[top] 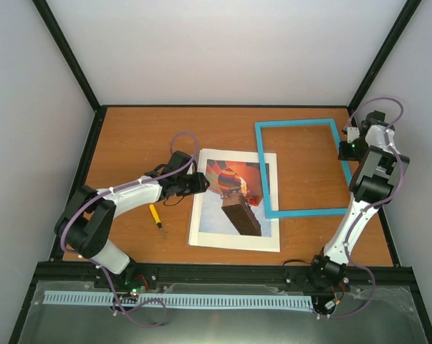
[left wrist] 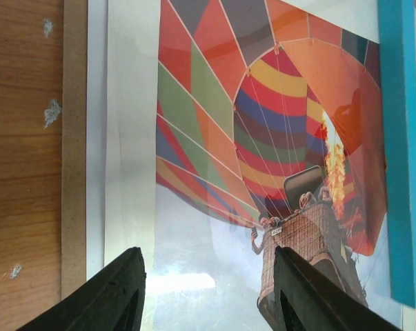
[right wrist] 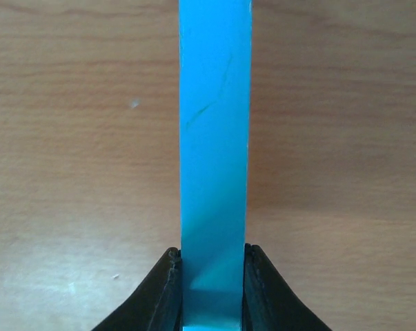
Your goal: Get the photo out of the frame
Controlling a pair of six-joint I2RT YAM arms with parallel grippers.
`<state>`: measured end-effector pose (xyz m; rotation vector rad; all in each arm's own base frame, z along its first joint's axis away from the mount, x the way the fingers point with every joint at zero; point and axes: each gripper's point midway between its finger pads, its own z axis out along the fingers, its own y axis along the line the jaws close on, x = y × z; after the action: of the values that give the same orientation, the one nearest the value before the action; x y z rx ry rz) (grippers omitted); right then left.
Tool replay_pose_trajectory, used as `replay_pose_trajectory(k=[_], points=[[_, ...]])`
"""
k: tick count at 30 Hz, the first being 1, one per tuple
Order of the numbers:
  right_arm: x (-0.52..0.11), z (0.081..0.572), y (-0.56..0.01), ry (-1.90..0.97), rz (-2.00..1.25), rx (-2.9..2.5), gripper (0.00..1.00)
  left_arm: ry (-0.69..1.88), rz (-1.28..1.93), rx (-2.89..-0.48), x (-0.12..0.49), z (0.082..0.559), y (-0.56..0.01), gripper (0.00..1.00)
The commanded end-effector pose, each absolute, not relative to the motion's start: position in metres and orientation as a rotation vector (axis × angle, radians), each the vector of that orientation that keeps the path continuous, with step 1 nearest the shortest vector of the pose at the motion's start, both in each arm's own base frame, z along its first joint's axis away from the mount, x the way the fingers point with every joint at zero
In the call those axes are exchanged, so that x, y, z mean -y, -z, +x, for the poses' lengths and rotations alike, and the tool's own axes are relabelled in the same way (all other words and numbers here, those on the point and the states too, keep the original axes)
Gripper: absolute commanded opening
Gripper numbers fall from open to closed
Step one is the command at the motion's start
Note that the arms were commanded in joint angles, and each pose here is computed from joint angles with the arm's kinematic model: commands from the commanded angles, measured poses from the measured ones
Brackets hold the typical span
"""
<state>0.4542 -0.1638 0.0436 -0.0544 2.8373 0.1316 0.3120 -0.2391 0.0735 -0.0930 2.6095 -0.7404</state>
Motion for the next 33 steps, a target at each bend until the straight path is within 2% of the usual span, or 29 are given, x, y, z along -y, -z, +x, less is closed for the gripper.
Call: replay_pose_trajectory(k=[1,14,16,19,25,30,33], points=[[0.204,0.463,-0.049,0.003,-0.034,-2.828,0.03,0.742,-0.092,-2.575,0.237,0.316,-0.081,0.52],[0.232,0.474,-0.029,0.079,0.016,-2.837,0.06,0.723,-0.092,-2.591,0.236,0.316,-0.074,0.52],[0.233,0.475,-0.028,0.086,0.015,-2.835,0.11,0.721,-0.090,-2.594,0.236,0.316,-0.073,0.52],[0.234,0.476,-0.032,0.090,0.017,-2.826,0.28,0.709,-0.091,-2.600,0.234,0.315,-0.070,0.53],[0.224,0.467,-0.060,0.078,0.022,-2.784,0.48,0.653,-0.091,-2.591,0.227,0.318,-0.074,0.55],[0.204,0.447,-0.092,0.045,0.044,-2.742,0.53,0.622,-0.117,-2.607,0.212,0.316,-0.074,0.59],[0.157,0.429,-0.104,-0.100,-0.060,-2.718,0.54,0.629,-0.115,-2.624,0.201,0.309,-0.074,0.62]])
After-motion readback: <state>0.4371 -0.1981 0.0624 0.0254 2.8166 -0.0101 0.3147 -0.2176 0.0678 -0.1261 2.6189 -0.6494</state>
